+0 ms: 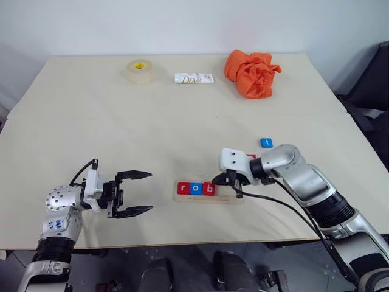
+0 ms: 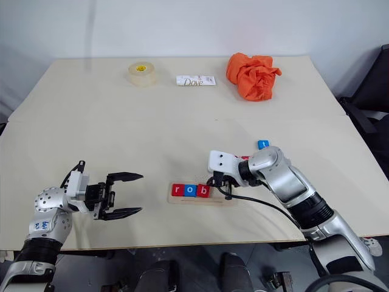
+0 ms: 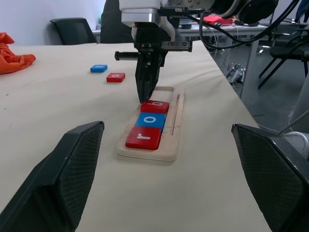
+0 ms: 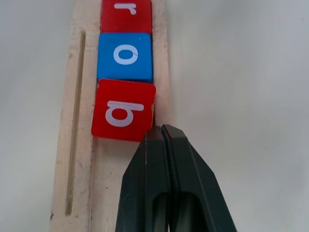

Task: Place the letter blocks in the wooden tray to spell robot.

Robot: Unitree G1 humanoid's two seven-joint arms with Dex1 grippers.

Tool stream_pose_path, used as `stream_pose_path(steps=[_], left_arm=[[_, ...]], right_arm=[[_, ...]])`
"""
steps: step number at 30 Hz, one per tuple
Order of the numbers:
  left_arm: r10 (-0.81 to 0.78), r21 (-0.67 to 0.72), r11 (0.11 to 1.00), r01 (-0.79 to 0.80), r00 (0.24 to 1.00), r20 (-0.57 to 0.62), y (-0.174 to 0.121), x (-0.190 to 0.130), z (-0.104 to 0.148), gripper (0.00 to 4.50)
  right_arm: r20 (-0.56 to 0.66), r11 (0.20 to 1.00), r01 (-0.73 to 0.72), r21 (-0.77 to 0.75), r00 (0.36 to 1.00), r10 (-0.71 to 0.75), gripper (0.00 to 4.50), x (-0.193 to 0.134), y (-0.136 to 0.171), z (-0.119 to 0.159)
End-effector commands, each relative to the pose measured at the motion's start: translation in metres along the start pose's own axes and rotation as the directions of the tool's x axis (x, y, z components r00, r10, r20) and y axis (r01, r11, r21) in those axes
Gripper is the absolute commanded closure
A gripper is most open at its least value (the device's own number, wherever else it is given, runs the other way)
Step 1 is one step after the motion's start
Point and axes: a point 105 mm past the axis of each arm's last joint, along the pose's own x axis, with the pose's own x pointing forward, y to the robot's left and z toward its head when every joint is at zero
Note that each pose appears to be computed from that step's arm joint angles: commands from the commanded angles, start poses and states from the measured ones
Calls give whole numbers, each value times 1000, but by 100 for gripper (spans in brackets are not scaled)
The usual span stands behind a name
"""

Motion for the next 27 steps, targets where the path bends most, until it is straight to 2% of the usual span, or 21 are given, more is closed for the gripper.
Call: stream_pose_path(steps=[1,9,27], left_arm=[[-51,45,998,51,999,-1,-3,-1,7,0],[-56,51,997,56,998,1,0,1,7,0],[-45,58,997,44,999,5,0,3,7,0]], right_arm=[[25,998,30,-57,999,-28,446,-3,-4,10],[68,993,71,-93,996,-65,446,-10,-12,28],[76,997,-12,-81,997,19,446,12,7,21]])
